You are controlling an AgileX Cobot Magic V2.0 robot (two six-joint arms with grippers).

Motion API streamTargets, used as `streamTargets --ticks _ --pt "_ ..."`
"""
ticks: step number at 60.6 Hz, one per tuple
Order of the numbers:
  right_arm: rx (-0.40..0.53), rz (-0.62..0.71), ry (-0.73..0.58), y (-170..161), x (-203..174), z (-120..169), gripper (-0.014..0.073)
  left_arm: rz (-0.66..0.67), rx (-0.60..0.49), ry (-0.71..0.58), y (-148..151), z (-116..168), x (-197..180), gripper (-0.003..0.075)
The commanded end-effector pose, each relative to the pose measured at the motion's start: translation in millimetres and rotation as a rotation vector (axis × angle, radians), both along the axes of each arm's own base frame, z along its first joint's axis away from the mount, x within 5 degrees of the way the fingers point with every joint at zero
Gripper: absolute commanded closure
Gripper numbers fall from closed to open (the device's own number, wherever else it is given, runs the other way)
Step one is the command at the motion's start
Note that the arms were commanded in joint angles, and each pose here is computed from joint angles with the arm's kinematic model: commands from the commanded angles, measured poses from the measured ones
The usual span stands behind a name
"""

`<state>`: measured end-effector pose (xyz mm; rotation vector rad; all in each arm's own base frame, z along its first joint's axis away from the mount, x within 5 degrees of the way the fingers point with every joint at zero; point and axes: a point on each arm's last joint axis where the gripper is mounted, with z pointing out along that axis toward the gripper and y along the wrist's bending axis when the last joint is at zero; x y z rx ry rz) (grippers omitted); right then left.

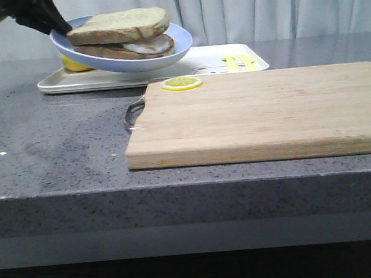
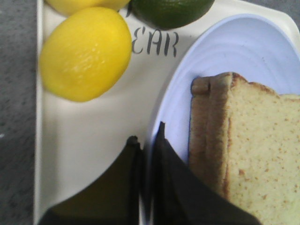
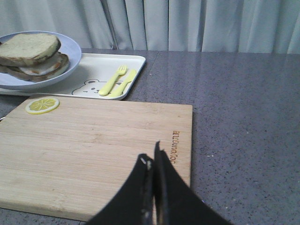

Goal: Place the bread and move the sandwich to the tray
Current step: 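Lift the plate with the left gripper and carry it onto the white tray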

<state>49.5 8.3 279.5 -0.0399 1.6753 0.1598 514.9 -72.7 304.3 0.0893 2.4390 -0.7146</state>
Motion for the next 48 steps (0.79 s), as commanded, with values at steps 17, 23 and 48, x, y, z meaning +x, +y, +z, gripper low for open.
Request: streamTargets --ticks 17,23,48 --pt "0.005 -0.015 -0.095 -1.2 -0.3 15.3 0.0663 0.024 -0.256 -0.094 -18.9 21.4 14.4 0.0738" --pt "0.005 -0.015 -0.095 -1.2 -0.3 15.3 0.0663 0.026 -0.256 -0.079 -19.2 14.4 16.8 0.0738" --pt "0.005 -0.015 -0.094 -1.2 -0.3 15.3 0.0663 0.027 -0.254 -0.064 -18.5 7.6 19.1 0.0449"
